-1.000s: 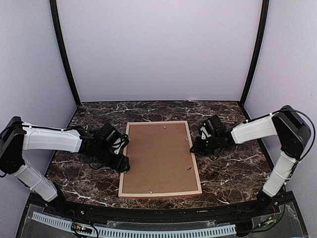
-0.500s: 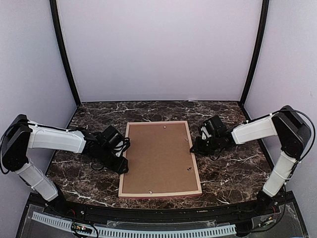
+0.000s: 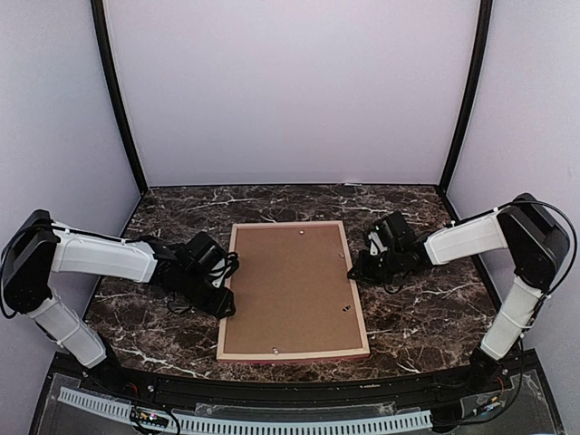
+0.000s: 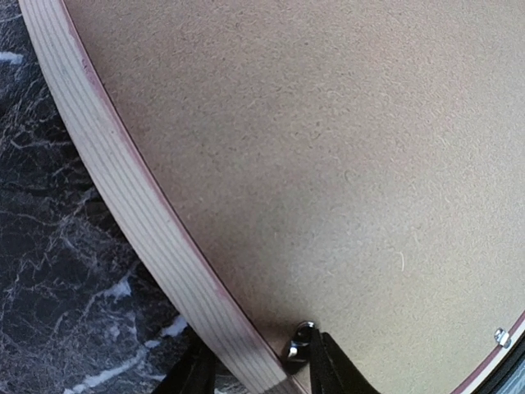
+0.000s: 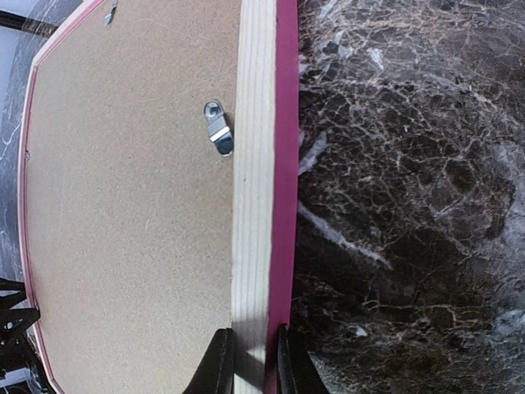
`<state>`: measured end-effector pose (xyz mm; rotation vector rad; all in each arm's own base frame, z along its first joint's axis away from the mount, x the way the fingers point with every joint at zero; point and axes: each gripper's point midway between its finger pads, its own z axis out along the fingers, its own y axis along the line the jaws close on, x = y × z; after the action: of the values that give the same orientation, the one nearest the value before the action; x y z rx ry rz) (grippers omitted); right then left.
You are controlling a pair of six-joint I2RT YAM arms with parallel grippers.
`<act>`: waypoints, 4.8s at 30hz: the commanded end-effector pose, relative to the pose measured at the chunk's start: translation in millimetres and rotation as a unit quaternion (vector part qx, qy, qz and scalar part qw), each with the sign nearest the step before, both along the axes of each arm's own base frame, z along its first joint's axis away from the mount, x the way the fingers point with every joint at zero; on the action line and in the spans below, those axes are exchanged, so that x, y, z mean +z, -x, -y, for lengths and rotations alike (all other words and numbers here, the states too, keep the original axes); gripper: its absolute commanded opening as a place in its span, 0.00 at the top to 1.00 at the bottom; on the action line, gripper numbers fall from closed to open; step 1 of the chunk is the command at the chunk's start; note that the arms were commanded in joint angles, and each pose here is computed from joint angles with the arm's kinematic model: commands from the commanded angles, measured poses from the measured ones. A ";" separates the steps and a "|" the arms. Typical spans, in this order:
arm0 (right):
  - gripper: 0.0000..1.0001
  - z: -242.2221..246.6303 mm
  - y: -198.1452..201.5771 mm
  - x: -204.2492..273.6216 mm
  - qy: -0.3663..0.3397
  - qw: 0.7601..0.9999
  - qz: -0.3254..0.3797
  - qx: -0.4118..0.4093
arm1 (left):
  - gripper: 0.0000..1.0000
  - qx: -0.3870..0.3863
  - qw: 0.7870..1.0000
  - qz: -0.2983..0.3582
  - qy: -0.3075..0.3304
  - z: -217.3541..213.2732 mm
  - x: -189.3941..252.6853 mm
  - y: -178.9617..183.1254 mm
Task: Put the photo into the frame
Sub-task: Press the fastener onto the backboard.
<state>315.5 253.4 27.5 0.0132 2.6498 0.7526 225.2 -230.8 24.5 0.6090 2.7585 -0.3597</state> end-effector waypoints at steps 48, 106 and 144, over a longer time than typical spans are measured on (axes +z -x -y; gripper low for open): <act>0.96 10.2 27.3 -20.1 0.027 0.998 -0.050 0.012 | 0.48 0.122 0.992 -0.003 0.043 -3.2 7.0 -99.8; 0.37 -0.3 115.1 -9.8 0.135 0.989 -0.050 0.016 | 0.93 0.200 0.977 0.015 0.069 -0.2 8.6 -94.7; 0.47 -8.7 139.4 -9.8 0.147 0.972 -0.056 0.176 | 0.93 0.196 0.978 0.018 0.064 -2.2 10.9 -94.1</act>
<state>193.8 270.5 23.8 -0.4360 2.8197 0.4277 327.8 -231.0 30.3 0.0287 2.6987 -0.4192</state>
